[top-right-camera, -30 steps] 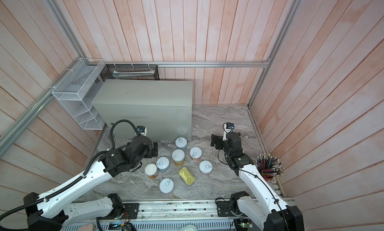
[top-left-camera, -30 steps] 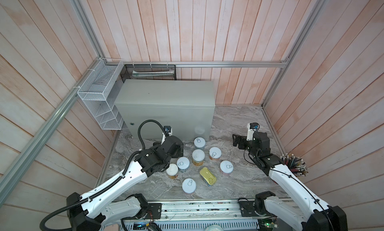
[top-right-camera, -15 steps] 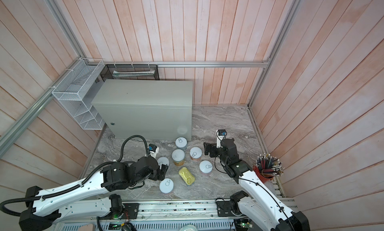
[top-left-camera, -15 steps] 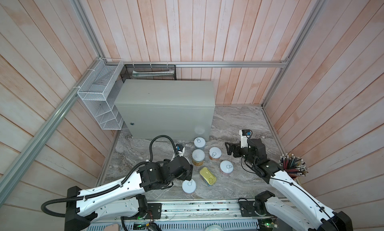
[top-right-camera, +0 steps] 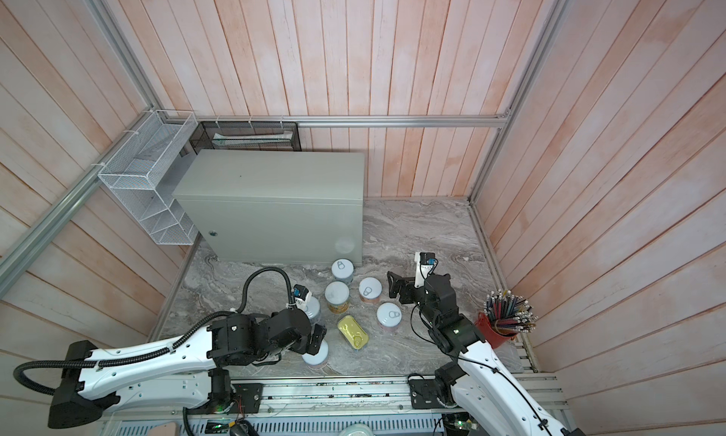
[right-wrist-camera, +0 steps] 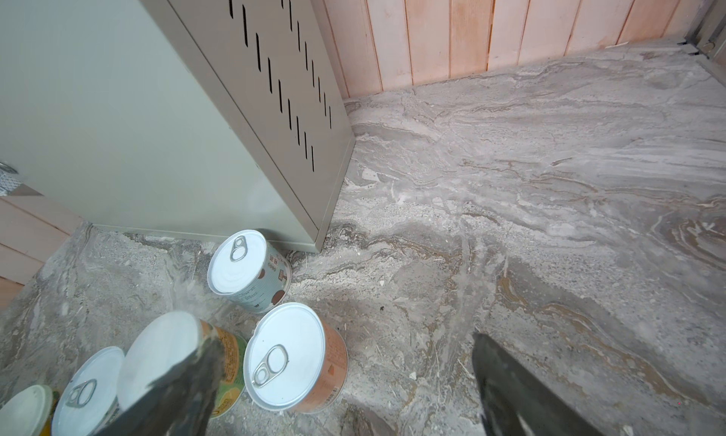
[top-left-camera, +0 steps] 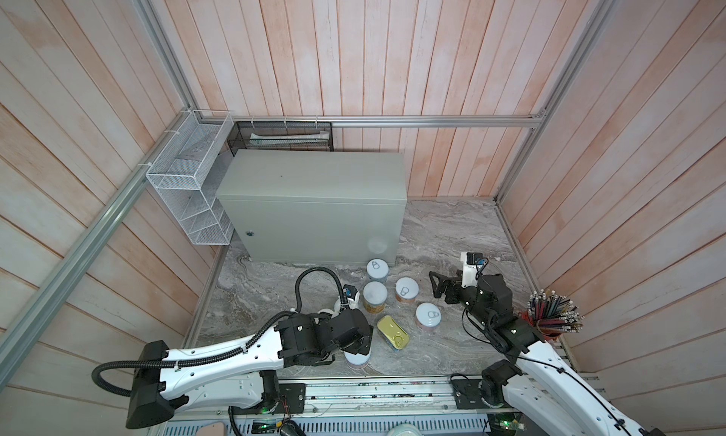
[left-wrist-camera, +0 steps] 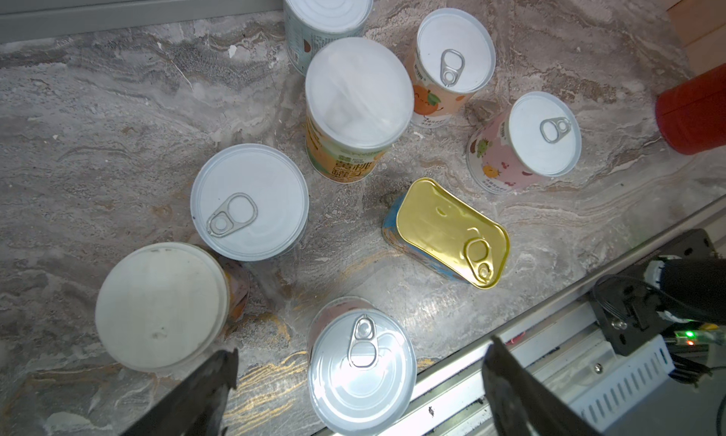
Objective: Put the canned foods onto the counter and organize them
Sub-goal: 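Reach the left gripper down over the pink can nearest the robot and grasp it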
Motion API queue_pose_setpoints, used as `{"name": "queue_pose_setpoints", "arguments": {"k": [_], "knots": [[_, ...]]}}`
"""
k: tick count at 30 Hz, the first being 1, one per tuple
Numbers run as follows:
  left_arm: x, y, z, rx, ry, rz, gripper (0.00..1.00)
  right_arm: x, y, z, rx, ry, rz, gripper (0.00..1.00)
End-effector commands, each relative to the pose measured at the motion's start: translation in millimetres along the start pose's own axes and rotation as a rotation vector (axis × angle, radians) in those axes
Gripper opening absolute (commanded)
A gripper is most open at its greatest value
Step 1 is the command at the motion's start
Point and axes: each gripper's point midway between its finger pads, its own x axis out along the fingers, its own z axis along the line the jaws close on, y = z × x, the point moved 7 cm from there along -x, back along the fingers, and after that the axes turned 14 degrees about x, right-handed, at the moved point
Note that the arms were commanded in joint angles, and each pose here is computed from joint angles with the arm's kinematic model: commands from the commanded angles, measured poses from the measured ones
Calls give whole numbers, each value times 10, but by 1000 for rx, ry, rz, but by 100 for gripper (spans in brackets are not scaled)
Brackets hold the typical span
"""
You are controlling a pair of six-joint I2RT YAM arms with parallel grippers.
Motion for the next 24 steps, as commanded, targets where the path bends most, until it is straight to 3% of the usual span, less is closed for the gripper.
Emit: {"name": "queue_pose_setpoints", "arguments": {"k": [1,6,24], "knots": [[64,56,-43,-42,27,10,100,26,-51,38,10,13,20,98],[154,103,-107,-53,76,16,100,66,-44,83,8,-18,43,98],[502,352,-143,-30,-13,158,100,106,175,-39,33,-28,61,98]]}}
